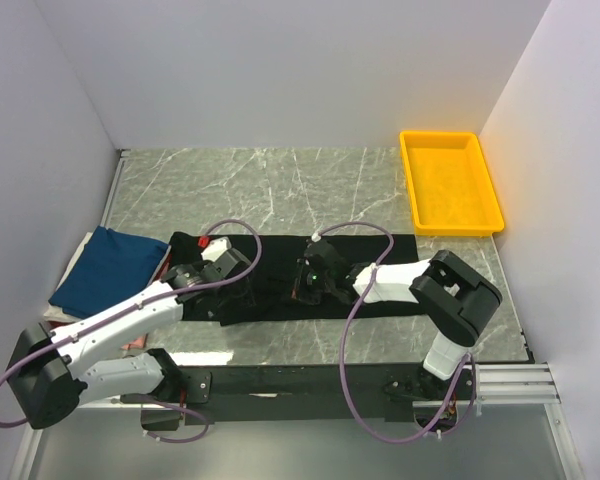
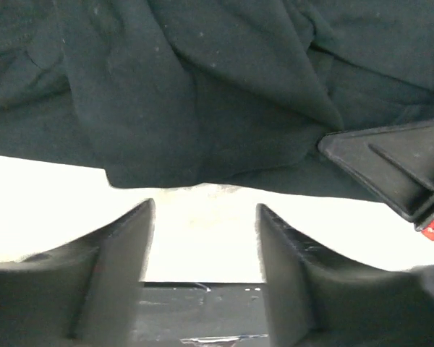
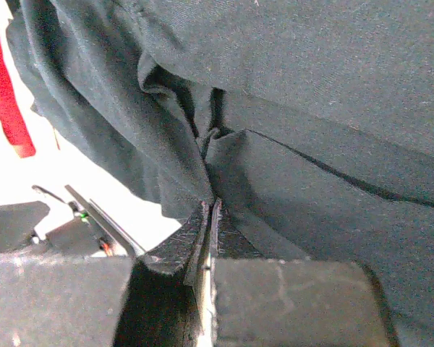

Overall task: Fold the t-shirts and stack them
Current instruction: Fold the tshirt

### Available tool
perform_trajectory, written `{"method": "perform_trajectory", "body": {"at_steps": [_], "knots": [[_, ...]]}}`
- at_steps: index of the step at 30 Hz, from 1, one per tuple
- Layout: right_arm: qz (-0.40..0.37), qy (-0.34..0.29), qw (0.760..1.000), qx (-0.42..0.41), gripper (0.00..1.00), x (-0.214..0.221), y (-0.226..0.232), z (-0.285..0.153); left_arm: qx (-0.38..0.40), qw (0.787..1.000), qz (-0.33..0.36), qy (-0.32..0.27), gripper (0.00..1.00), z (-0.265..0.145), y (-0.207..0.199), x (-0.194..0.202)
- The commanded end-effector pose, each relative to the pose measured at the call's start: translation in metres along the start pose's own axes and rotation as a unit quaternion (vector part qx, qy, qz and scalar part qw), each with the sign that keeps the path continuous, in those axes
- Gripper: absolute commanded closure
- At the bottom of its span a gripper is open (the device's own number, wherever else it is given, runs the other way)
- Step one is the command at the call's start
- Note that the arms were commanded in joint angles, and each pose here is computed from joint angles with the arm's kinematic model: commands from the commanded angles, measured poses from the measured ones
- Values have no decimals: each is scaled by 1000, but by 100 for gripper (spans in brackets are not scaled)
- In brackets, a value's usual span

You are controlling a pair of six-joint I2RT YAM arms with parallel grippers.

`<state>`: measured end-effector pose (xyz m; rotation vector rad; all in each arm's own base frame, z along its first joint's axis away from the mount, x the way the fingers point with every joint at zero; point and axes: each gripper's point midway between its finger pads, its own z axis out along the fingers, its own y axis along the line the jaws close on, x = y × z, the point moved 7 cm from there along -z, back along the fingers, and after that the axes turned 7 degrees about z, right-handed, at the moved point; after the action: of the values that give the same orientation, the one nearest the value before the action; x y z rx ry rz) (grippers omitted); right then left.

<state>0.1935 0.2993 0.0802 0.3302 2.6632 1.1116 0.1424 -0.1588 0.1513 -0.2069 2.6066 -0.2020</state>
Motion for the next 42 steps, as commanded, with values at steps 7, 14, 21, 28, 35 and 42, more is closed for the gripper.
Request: {"method": "perform_trajectory", "body": {"at_steps": [7,14,21,28,35,42], "knots": [[-23,-1,1000,3,100,-6,2,4,-17,988,-139,-64,33,-15,21,-15],[-30,4,1000,1,100,-7,4,7,-39,976,-205,-56,42,12,42,-13],[-35,11,999,-3,100,-7,5,9,-51,974,-213,-61,41,36,49,-12],[-38,13,999,-6,100,-7,7,10,-37,974,-209,-80,43,52,45,-18],[-38,14,999,-9,100,-8,9,9,-62,972,-202,-107,67,56,50,-24],[-38,15,999,-13,100,-9,10,9,-65,971,-199,-119,99,42,54,-28]]}}
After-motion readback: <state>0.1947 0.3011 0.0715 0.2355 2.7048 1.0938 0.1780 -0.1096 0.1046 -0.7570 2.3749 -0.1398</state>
